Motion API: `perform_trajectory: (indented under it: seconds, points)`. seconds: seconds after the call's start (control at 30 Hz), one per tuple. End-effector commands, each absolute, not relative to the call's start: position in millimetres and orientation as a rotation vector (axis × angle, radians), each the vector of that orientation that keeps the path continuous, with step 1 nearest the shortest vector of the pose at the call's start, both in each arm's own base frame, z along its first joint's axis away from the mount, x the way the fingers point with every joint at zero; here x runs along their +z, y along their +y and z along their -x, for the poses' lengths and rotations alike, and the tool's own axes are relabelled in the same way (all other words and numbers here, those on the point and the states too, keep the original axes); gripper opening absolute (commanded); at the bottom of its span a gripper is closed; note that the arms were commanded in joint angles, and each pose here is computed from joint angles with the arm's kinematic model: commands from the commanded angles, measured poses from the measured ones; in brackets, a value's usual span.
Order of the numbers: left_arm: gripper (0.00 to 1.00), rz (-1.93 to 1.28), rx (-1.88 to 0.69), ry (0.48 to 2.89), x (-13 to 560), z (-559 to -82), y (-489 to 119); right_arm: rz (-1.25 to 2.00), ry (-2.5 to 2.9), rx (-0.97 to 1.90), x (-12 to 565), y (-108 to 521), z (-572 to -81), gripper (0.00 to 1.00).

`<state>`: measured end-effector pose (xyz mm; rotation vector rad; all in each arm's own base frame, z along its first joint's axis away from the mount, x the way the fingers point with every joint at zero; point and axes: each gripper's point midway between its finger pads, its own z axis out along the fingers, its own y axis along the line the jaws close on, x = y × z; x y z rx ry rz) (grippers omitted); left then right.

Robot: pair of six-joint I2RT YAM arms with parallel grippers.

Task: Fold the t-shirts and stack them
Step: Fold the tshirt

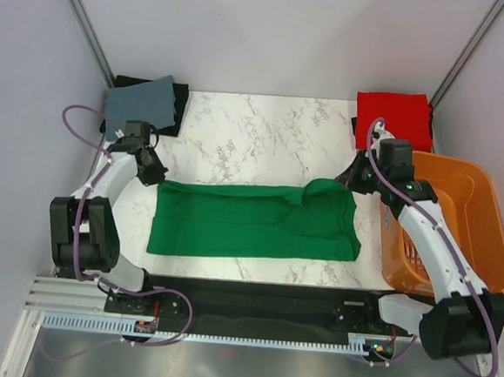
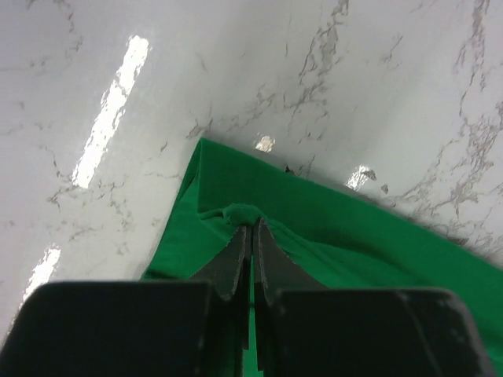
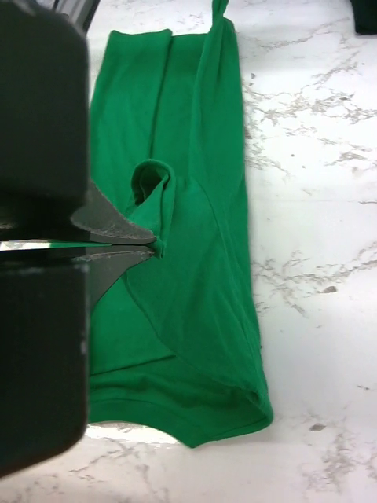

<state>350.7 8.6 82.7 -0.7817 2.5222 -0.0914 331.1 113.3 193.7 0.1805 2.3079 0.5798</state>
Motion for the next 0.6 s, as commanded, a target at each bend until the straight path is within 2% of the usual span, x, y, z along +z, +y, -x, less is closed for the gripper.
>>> perform_trajectory:
  seconds: [0.0,0.1,0.17,0.2,0.27,0.3,0.33,0.4,0.5,0.57]
  points:
    - [0.02,0.737,-0.067,2.464,100.7,-338.7,13.0,-0.168,2.311,0.588,191.1,109.9,-297.7,0.00]
    - [0.04,0.735,-0.056,2.455,100.4,-320.8,13.4,-0.190,2.327,0.597,176.4,106.0,-267.3,0.00]
    - [0.12,0.761,-0.039,2.459,97.0,-302.8,14.8,-0.220,2.346,0.592,161.5,101.7,-246.4,0.00]
    - [0.18,0.776,-0.029,2.460,96.1,-296.5,16.0,-0.245,2.349,0.595,157.7,100.6,-240.3,0.06]
    - [0.49,0.815,-0.026,2.475,91.6,-278.7,14.6,-0.287,2.369,0.577,145.0,95.5,-225.6,0.27]
    - [0.63,0.827,-0.029,2.475,91.7,-273.8,13.5,-0.298,2.368,0.578,143.4,94.7,-222.4,0.49]
    - [0.79,0.854,-0.037,2.469,91.5,-265.0,12.5,-0.335,2.368,0.572,142.1,92.7,-217.7,0.55]
    - [0.87,0.870,-0.048,2.453,93.5,-260.5,11.4,-0.367,2.356,0.584,145.1,92.9,-216.3,0.65]
    - [0.88,0.863,-0.074,2.428,101.2,-262.2,9.2,-0.391,2.329,0.606,155.4,94.7,-220.9,0.67]
    - [0.85,0.831,-0.107,2.428,108.2,-268.4,5.1,-0.389,2.321,0.638,160.7,99.7,-226.9,0.67]
